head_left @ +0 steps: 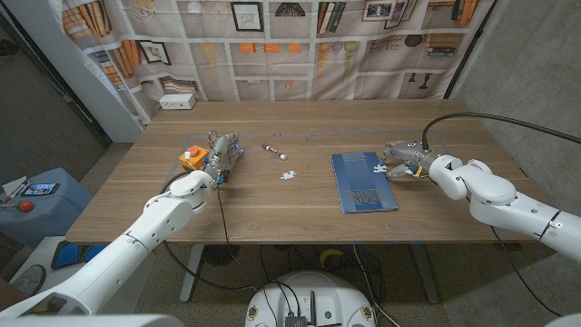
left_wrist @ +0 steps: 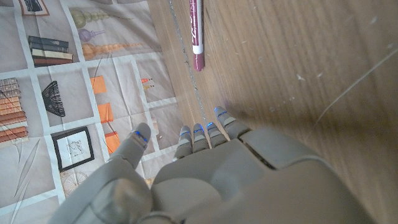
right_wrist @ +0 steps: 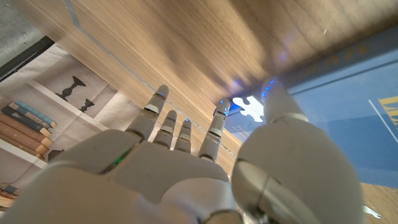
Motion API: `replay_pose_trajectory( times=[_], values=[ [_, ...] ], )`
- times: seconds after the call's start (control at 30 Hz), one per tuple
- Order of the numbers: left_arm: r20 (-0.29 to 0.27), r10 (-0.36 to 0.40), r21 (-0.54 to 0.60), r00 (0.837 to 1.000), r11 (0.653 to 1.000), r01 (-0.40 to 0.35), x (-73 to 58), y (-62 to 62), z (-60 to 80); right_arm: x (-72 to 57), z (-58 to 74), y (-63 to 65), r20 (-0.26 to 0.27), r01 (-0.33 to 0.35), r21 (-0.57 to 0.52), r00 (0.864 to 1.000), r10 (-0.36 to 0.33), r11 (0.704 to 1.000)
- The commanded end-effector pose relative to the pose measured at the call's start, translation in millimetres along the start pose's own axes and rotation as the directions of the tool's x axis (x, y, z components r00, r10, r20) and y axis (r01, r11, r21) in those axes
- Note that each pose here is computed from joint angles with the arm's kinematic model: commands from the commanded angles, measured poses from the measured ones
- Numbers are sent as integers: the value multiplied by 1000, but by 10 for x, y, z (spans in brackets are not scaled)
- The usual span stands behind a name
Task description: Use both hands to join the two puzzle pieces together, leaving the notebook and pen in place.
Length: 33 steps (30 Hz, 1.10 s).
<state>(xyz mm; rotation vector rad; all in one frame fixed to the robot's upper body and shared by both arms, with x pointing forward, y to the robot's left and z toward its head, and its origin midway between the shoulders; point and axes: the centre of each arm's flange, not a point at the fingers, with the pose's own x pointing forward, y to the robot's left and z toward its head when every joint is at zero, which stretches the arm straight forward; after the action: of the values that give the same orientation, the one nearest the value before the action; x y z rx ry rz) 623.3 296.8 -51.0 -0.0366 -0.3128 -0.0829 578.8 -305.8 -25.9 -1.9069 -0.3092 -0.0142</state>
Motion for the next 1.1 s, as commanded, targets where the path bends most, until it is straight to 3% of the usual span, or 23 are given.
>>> replay_pose_trajectory(
  times=[0.03,1.1],
  values=[
    [-17,9,3,1000,1000,-9,-31,20,-20,39,23,-20,2,29,-18,1000,-29,999],
    [-41,19,2,999,1000,-19,-79,38,-73,21,71,6,-5,74,-29,997,-74,997]
  ],
)
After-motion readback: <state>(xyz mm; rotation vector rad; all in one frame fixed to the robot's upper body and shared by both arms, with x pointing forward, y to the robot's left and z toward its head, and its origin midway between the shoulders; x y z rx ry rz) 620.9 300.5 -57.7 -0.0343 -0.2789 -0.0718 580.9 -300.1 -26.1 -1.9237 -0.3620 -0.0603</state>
